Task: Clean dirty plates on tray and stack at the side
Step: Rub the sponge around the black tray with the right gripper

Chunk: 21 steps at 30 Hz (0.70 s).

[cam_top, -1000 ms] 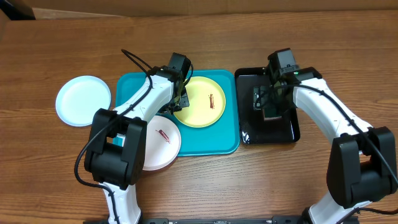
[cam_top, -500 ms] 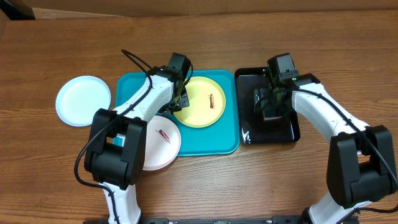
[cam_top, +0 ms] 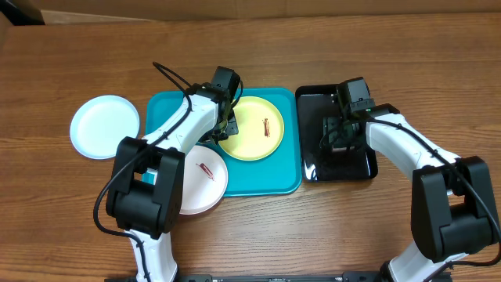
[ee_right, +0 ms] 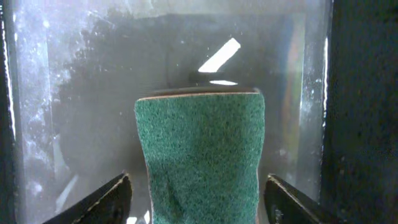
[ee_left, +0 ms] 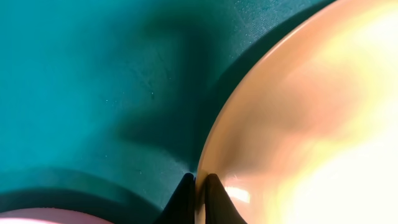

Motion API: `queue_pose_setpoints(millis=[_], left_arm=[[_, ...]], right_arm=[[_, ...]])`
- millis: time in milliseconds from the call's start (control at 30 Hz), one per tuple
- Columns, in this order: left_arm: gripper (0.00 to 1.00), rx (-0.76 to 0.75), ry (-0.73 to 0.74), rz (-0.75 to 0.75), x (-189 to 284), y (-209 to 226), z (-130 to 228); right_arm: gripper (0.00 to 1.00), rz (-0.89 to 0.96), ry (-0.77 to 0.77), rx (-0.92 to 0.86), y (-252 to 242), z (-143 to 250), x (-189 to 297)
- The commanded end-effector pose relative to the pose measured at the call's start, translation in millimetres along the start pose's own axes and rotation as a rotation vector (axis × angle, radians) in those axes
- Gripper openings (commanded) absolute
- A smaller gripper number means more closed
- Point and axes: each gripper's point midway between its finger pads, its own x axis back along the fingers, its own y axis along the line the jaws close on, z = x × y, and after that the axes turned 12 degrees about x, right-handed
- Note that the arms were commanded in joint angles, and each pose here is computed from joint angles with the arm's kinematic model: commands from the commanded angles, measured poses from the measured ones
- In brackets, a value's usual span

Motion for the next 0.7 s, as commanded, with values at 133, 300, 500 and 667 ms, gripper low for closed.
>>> queue_pose_setpoints(millis=[133,300,500,667], left_arm=[[0.04,-0.016,0.013,-0.003,-3.6,2.2,1.4],[0.04,-0.016,0.013,-0.003,-3.6,2.2,1.4],[0.04,-0.015,0.013,-0.003,-3.6,2.2,1.4],[0.04,-0.016,0.013,-0.003,-3.6,2.3,1.4]], right_arm=[[0.68,0.014,0.001,0.002,-2.6,2.0,0.9],[0.63,0.014,0.000,0.002,-2.7,1.7,0.9],[0.55,0.015,-0.020,0.024,-2.8,-2.0,-0.3],[0.55,0.015,-0.021,0.023,-2.6,-0.9,-1.6]])
